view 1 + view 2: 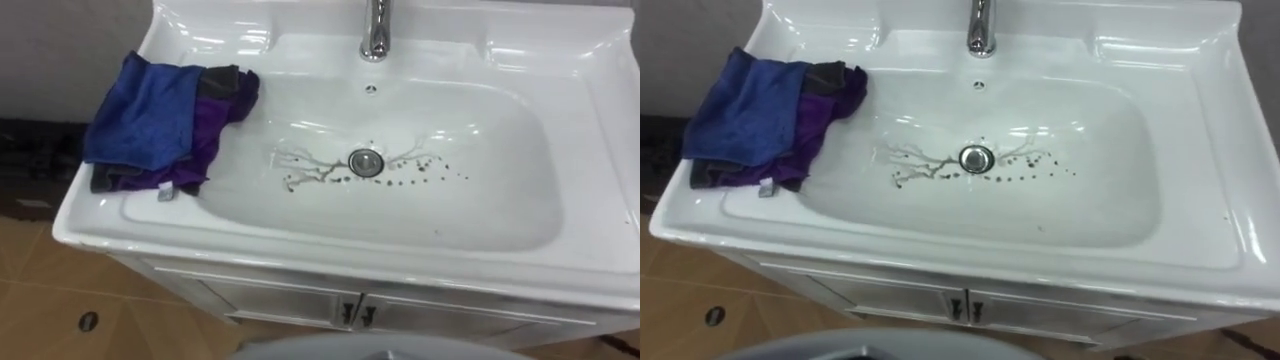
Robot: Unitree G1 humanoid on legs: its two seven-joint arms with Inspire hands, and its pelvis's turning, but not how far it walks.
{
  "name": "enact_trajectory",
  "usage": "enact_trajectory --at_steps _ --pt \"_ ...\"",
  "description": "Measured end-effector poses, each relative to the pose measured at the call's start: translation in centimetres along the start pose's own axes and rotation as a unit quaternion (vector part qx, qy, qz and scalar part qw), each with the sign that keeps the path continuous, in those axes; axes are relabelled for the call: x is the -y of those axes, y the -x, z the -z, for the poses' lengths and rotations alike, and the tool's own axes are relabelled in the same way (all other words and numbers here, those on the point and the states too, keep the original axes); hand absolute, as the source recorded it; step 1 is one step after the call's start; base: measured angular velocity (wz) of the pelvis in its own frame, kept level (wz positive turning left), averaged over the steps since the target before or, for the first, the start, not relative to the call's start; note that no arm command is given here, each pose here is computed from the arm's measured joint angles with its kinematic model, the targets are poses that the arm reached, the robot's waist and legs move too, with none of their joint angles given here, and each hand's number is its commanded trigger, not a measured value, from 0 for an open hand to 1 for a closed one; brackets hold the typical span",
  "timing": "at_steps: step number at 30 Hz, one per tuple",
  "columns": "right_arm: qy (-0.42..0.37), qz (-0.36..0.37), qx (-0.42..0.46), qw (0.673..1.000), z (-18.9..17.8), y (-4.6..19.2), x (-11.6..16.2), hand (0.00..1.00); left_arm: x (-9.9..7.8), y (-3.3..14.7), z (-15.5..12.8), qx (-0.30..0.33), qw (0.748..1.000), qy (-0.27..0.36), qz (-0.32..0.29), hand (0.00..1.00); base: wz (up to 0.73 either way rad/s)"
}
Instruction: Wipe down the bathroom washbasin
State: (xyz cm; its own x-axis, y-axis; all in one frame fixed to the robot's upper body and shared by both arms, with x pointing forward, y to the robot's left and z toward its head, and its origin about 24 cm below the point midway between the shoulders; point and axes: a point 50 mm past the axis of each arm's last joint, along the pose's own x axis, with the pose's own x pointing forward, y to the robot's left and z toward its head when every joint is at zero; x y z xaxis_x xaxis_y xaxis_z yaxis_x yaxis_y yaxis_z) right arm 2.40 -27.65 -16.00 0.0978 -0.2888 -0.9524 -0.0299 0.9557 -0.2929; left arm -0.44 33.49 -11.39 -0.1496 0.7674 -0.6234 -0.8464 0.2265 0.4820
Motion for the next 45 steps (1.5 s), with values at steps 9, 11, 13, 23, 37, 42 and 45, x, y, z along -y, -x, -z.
enact_trajectory --at_steps 9,11,13,23,37,42,45 --pt "-0.009 0.016 0.014 1.0 0.3 0.1 0.5 0.0 -1.3 1.7 -11.0 0.201 0.962 0.165 -0.08 0.0 0.06" --pt "-0.009 0.015 0.02 1.0 0.1 0.1 0.5 0.0 -1.4 2.4 -12.6 0.229 0.952 0.189 -0.08 0.0 -0.04" --pt "-0.009 0.015 0.024 1.0 0.1 0.1 0.5 0.0 -1.3 3.3 -14.4 0.258 0.938 0.218 -0.074 0.0 0.0" --pt "-0.007 0.0 0.02 1.0 0.6 0.1 0.4 0.0 -1.3 7.6 -21.3 0.373 0.876 0.304 -0.029 0.0 -0.02" --pt "-0.018 -0.024 0.023 0.999 0.6 0.1 0.3 0.0 0.8 13.0 -23.6 0.55 0.812 0.197 0.022 0.0 -0.03" --pt "-0.017 -0.036 0.022 0.999 0.1 0.1 0.2 0.0 4.1 15.3 -22.5 0.574 0.796 0.142 0.127 0.0 -0.11" --pt "-0.015 -0.045 0.02 0.999 0.2 0.1 0.1 0.0 5.8 16.6 -21.6 0.593 0.78 0.096 0.176 0.0 -0.09"
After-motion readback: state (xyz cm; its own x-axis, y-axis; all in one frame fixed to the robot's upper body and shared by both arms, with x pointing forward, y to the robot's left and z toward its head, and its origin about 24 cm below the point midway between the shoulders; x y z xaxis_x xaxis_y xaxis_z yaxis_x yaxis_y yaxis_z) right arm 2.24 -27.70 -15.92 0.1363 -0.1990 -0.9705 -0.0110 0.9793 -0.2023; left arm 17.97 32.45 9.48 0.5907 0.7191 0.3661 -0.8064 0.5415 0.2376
